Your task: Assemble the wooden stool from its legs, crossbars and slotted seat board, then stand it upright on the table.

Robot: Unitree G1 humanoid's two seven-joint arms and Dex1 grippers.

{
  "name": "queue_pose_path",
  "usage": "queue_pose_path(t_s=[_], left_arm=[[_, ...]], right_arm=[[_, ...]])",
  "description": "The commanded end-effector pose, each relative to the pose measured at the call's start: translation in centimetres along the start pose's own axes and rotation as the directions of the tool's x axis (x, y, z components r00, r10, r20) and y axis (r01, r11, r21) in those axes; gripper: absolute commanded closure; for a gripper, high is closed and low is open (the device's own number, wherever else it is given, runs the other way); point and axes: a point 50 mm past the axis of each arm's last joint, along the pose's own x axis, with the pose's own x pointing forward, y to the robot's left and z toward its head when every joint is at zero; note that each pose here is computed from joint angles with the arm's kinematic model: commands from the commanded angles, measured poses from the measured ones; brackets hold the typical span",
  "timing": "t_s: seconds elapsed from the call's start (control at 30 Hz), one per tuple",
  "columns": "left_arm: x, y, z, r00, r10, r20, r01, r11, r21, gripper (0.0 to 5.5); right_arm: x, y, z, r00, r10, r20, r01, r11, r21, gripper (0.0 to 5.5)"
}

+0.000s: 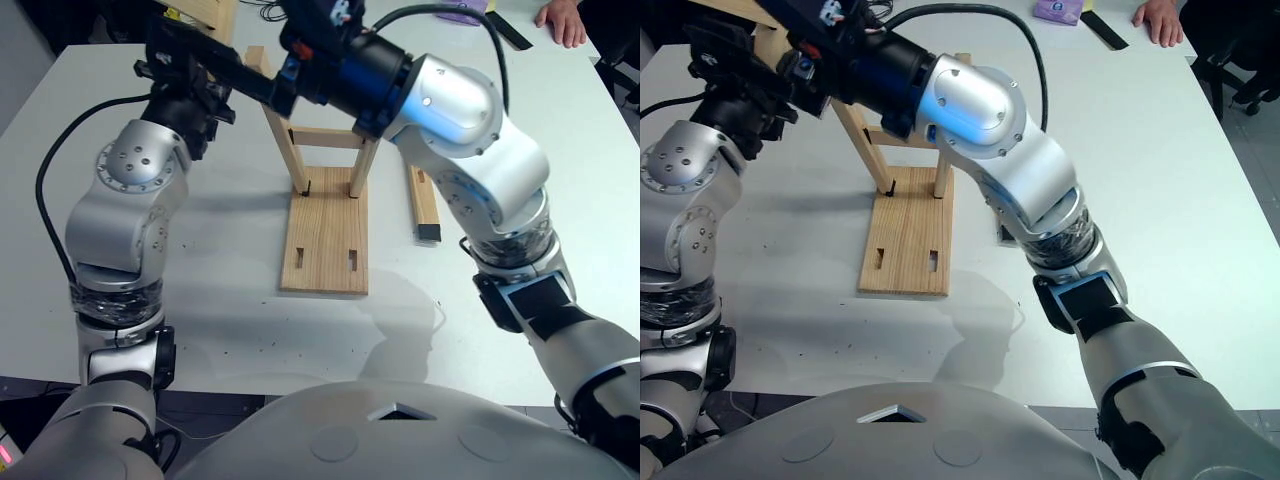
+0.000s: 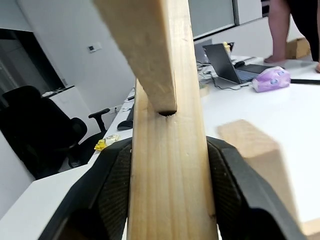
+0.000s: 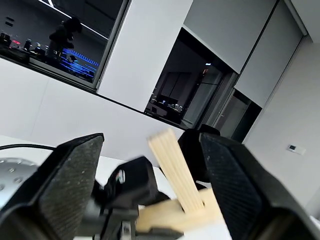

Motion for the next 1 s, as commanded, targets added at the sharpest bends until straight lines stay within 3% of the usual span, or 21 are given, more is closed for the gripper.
queue_pose_path(t_s=[0.03, 0.63, 1.0], left_arm=[[-0.1, -0.4, 0.1, 1.000, 0.003, -0.003, -0.003, 0.998, 0.065, 3.44], [-1.3, -3.3, -0.1, 0.997, -0.079, -0.008, 0.079, 0.993, 0.089, 3.44], [-2.2, -2.9, -0.2, 0.999, -0.054, 0.002, 0.054, 0.995, 0.089, 3.44]], right_arm=[[1.0, 0.6, 0.1, 1.000, -0.021, 0.018, 0.021, 0.999, -0.031, 1.95], [1.6, -0.5, -2.2, 0.995, -0.102, -0.011, 0.099, 0.982, -0.161, 1.95], [0.9, -0.2, -2.2, 0.998, -0.067, -0.014, 0.064, 0.984, -0.166, 3.51]])
